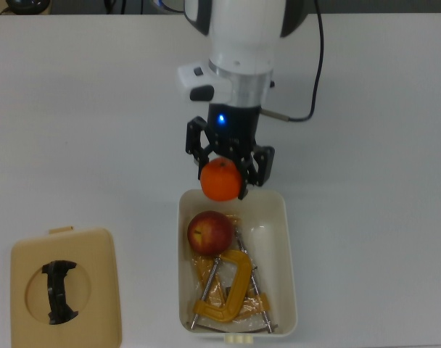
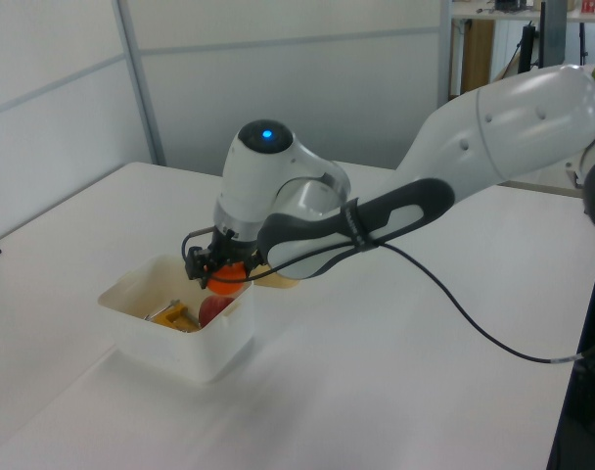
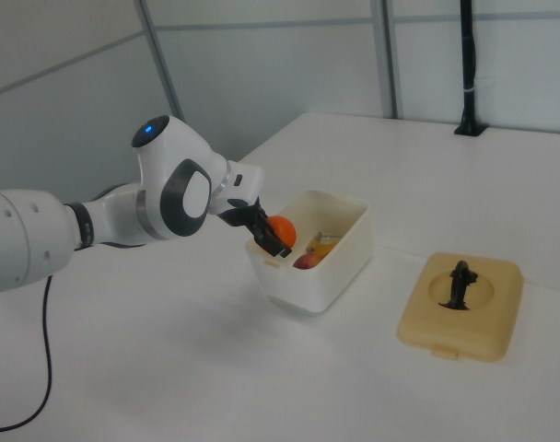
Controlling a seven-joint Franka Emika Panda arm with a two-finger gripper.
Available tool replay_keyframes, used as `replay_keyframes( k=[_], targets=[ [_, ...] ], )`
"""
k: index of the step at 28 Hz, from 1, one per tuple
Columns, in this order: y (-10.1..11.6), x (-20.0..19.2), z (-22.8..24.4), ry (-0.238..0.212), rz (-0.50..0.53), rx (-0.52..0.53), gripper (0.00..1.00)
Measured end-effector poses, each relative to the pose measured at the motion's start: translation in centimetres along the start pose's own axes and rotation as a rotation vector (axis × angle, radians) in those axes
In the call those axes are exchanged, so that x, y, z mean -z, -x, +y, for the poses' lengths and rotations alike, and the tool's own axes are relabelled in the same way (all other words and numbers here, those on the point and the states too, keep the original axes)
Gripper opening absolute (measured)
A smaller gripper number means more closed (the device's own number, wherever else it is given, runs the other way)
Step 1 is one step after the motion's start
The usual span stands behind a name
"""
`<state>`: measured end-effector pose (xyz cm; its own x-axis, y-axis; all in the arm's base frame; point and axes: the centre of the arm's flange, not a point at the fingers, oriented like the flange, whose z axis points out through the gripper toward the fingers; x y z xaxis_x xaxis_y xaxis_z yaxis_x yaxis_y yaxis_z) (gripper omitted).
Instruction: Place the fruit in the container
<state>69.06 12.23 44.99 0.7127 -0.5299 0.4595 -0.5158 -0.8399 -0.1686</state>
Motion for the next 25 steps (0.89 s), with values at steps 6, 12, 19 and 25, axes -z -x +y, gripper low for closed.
replay_keyframes(
  k=[6,12,19,25],
  targets=[
    [-0.4,-1.9,-0.8,0.022,0.028,0.002,0.96],
    [-1.1,-0.9,-1.1,0.016,0.046,0.043,1.00],
    [-1.5,0.8,1.8,0.084,-0.168,0.261,1.00],
    [-3.5,5.7,6.9,0.046,-0.403,0.475,1.00]
  ],
)
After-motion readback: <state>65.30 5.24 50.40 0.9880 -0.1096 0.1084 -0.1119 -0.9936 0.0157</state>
